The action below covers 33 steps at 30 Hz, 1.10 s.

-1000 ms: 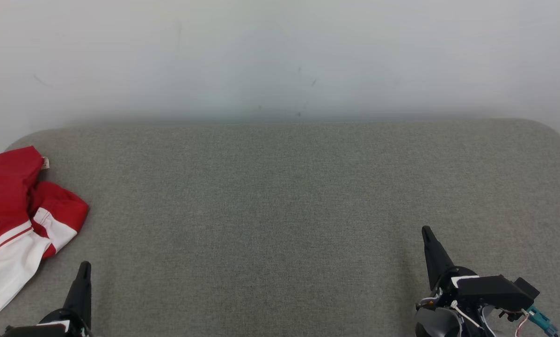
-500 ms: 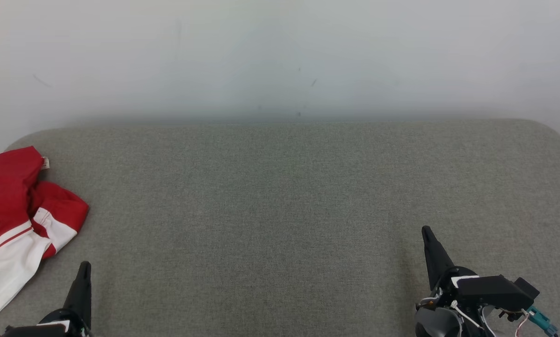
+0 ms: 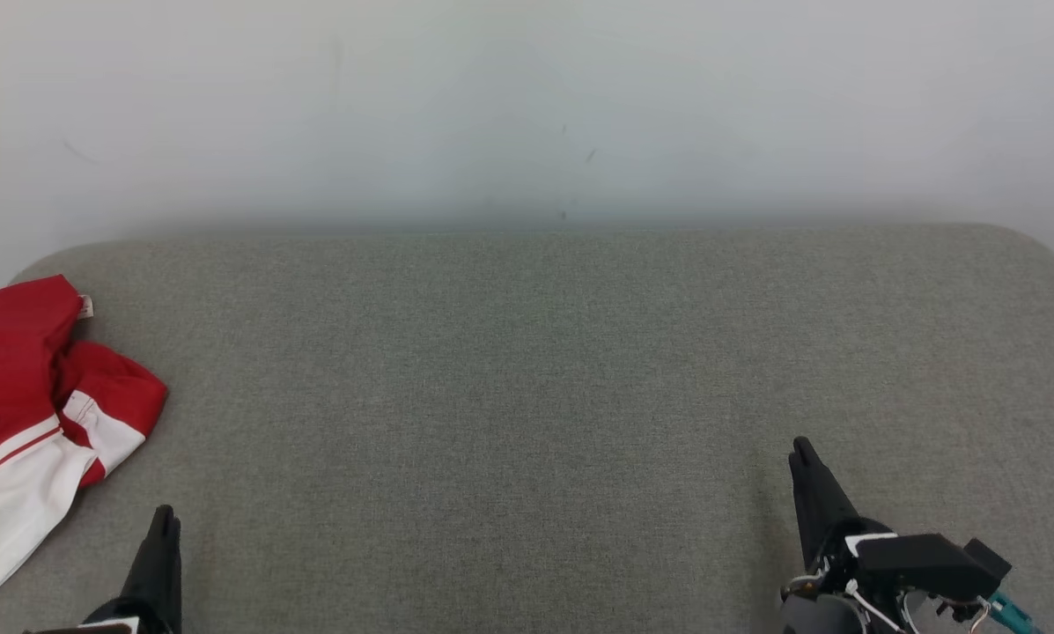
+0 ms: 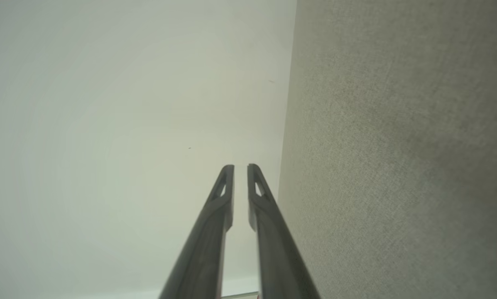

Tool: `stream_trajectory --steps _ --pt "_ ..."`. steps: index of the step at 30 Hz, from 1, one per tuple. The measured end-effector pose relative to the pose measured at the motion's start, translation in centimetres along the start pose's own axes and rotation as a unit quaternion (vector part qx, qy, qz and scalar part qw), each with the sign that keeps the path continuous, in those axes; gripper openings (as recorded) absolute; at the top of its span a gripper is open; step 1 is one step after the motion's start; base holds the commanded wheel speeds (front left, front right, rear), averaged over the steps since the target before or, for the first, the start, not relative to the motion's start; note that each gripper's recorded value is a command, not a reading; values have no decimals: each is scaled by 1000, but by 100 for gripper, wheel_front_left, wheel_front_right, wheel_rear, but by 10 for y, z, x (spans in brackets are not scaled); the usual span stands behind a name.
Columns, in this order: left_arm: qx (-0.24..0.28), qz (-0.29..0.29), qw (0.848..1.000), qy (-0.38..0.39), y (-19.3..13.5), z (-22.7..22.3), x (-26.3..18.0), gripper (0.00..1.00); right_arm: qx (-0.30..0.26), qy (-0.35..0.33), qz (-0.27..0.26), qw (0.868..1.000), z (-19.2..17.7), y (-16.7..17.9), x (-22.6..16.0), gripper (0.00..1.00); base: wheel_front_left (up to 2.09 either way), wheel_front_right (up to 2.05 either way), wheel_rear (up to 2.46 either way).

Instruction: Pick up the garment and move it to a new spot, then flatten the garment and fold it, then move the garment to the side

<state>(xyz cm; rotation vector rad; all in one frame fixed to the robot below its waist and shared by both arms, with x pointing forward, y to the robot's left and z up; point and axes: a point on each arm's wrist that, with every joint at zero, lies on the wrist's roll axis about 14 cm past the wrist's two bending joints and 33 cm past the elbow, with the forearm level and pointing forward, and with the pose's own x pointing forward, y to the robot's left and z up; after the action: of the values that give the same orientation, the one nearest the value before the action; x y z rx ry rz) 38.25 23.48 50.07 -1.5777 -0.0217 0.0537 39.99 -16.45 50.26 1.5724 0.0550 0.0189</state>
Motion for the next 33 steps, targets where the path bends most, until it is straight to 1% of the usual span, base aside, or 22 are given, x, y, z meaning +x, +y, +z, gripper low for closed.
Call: stream_trajectory --steps 5,12,19,25,29,33 --pt "-9 36 999 -2 25 -3 -11 100 1 -3 -41 999 1 -28 -13 100 0 0 0" --pt "-1 40 999 -7 27 -8 -12 100 -10 -8 -37 999 0 -25 -13 100 0 0 0" --pt "28 45 999 -12 29 -10 -12 100 -46 -13 -36 998 1 -25 -16 100 0 0 0" --pt "91 55 994 -13 31 -10 -13 100 -79 -17 -31 996 3 -22 -16 100 0 0 0" --pt "132 63 989 -14 32 -11 -14 100 -114 -18 -30 993 3 -22 -16 100 0 0 0" --pt "184 70 980 -8 34 -14 -15 100 -160 -15 -32 987 2 -24 -17 100 0 0 0"
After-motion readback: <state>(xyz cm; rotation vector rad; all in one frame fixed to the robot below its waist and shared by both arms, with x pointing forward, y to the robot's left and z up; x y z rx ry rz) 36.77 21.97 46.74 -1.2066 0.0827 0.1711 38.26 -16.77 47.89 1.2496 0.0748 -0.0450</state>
